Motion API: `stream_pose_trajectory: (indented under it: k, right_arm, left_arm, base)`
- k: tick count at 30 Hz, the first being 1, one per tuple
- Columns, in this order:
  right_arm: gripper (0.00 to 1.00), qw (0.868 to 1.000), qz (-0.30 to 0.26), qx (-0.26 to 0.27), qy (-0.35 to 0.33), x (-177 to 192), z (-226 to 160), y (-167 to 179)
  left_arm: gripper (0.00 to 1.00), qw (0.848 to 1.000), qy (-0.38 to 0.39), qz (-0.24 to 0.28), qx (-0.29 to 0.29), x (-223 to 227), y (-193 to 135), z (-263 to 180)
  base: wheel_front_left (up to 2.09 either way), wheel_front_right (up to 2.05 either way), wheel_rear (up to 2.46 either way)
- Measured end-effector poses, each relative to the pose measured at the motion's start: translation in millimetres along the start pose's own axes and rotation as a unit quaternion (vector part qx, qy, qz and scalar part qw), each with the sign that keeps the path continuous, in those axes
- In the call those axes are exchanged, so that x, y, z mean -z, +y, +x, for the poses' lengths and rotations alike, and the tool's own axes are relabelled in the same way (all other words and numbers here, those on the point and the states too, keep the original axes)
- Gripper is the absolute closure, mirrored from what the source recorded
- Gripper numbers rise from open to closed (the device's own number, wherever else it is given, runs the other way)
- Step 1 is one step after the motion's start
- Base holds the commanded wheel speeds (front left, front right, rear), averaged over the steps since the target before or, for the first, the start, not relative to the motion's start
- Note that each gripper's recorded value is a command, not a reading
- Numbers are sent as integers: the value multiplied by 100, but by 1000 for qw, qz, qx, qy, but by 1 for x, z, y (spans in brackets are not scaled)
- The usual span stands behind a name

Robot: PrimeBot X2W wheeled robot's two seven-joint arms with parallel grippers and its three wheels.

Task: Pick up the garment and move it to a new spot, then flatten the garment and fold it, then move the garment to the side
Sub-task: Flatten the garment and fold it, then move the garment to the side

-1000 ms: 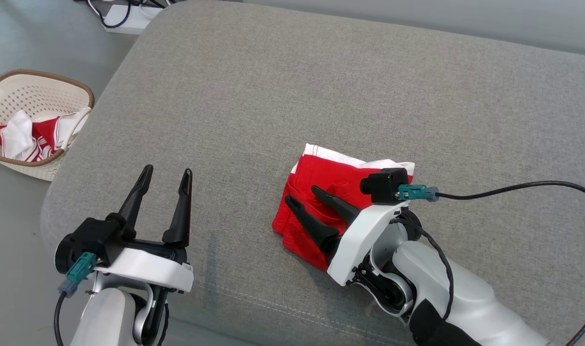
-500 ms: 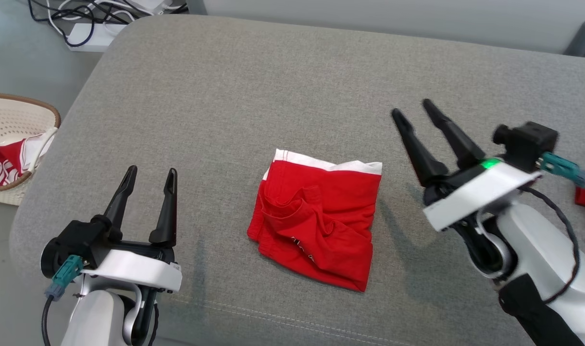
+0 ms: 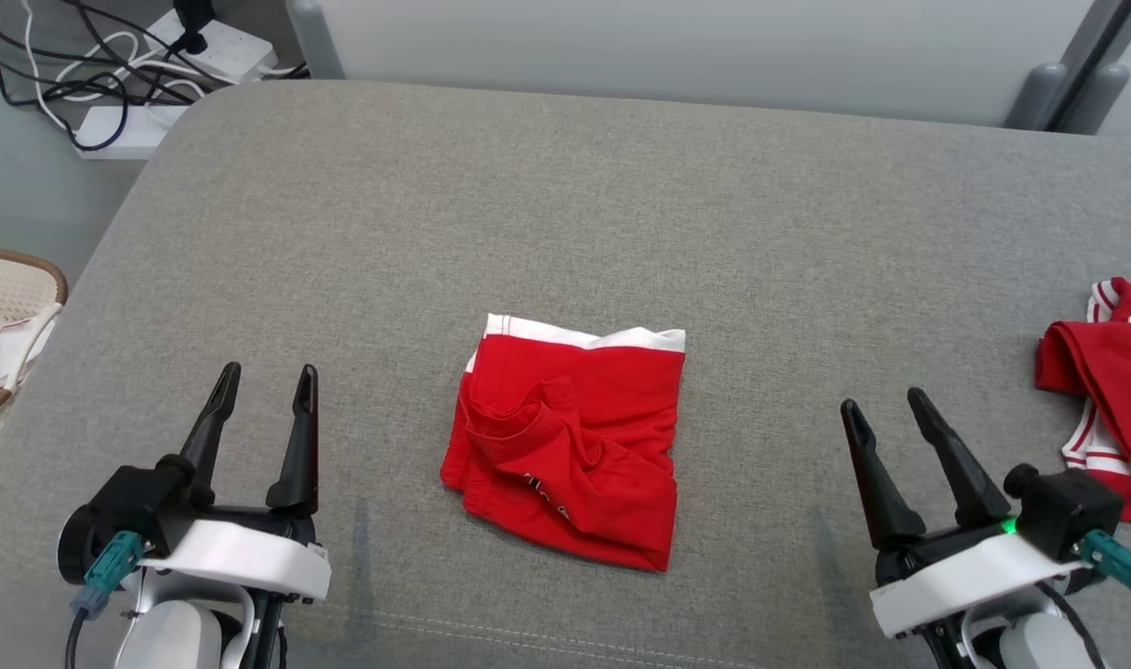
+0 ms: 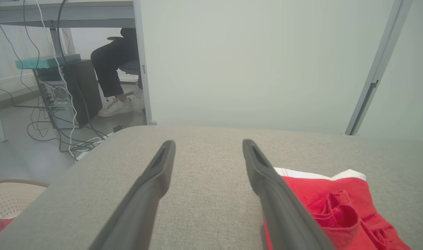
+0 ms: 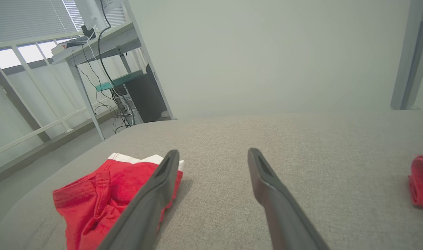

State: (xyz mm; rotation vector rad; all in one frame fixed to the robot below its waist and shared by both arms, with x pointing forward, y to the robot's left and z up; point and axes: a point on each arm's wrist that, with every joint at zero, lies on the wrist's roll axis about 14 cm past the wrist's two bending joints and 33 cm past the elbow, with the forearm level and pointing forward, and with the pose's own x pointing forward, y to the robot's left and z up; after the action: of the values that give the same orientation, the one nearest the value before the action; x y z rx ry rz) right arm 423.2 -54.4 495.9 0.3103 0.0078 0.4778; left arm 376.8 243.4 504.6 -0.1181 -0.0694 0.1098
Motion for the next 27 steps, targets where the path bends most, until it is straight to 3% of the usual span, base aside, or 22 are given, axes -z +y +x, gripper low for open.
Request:
stream_pose_trajectory:
  k: [6,19,27]
  right_arm:
    - [0,1000,4,26,6,7,-19,-4]
    - [0,1000,1,27,2,6,-18,-3]
    - [0,998,8,-5,68,41,11,9]
  left_arm:
    - [0,1000,6,-3,8,5,-6,-1]
    - [0,1000,10,-1,9,8,-6,0]
    - [0,1000,15,-1,4,11,-4,-1]
  base:
    - [0,0,0]
    - [0,0,0]
    - [0,0,0]
